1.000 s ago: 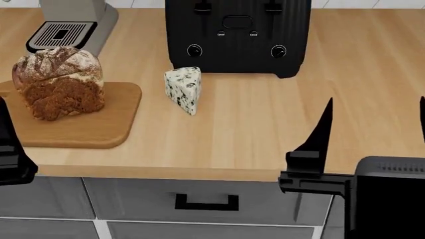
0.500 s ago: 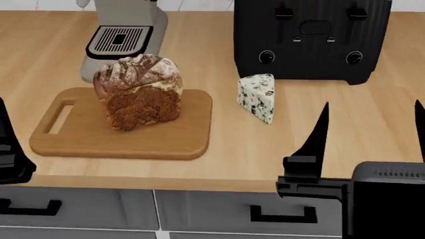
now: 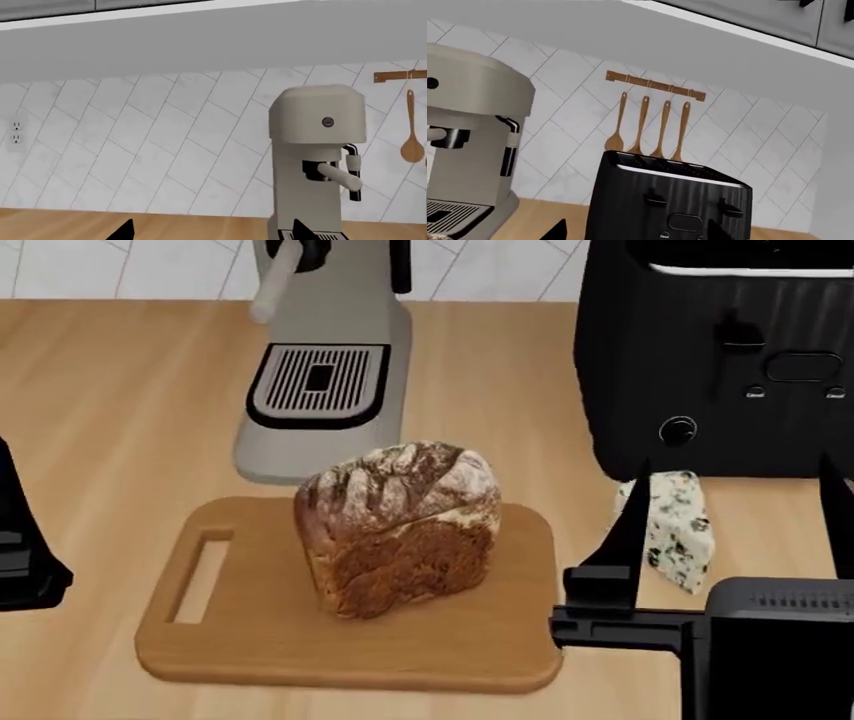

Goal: Pick up the wedge of cheese and place it on the slice of bread to prepare a simple cheese on bread dish.

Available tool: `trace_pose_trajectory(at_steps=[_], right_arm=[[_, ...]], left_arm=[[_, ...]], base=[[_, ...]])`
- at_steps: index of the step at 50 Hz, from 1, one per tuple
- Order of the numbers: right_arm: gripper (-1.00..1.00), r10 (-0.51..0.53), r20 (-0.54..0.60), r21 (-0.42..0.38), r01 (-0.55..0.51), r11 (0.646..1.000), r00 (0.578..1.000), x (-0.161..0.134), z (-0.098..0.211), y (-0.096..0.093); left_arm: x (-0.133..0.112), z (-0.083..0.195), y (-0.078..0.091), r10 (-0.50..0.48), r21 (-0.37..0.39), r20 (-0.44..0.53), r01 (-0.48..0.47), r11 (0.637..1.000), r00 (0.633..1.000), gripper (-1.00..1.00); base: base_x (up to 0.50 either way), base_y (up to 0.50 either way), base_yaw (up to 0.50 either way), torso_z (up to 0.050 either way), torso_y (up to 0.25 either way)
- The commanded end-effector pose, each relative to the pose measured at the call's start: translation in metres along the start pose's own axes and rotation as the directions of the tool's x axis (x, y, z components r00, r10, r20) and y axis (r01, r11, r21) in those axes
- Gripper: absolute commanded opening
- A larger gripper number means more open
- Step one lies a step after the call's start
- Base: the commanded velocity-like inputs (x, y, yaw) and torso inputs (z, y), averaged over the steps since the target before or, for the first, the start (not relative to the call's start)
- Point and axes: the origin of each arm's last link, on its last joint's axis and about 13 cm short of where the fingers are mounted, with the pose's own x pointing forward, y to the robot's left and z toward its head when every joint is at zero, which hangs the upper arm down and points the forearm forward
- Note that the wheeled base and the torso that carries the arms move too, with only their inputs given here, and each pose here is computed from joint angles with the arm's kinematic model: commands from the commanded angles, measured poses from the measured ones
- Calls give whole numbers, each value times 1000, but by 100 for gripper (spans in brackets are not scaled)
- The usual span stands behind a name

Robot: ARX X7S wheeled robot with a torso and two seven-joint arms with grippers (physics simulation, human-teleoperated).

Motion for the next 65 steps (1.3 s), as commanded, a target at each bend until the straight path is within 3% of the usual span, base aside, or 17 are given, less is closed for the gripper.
trace_pose_trajectory(at_steps=[1,15,26,31,52,58,63,65], right_arm=[[100,-9,-10,2,9,1000,1000,0,1,-3],[100,-16,-36,-4,15,1000,999,-3,-12,1],[100,-15,-55,6,15,1000,998,-6,-14,1],[100,33,-17,10,-33,999,999,-7,-13,3],[100,20,-53,0,-20,1000,998,-6,-16,3],[100,69,-166,-56,-79,995,984,-13,-26,1],[100,64,-262,-52,-80,995,963,-19,-31,0],[100,74,-299,-10,-81,997,951,-21,-30,-1]], left_arm=[[0,1,-3,-12,-1,-3,12,1000,1000,100],[-1,-1,-4,-12,-1,-14,12,1000,1000,100],[-2,-3,-4,-16,-3,-19,16,1000,1000,100],[-3,-3,-5,-17,-6,-21,17,1000,1000,100],[-2,-4,-6,-25,-12,-18,25,1000,1000,100],[-2,-7,-6,-19,-7,-26,19,1000,999,100],[0,-5,-6,-23,-12,-20,22,1000,1000,100],[-1,-5,-8,-31,-10,-20,31,999,999,100]], base=[[449,16,0,0,0],[374,0,0,0,0],[-1,-121,0,0,1],[60,-70,0,0,0],[74,0,0,0,0],[0,0,0,0,0],[0,0,0,0,0],[0,0,0,0,0]])
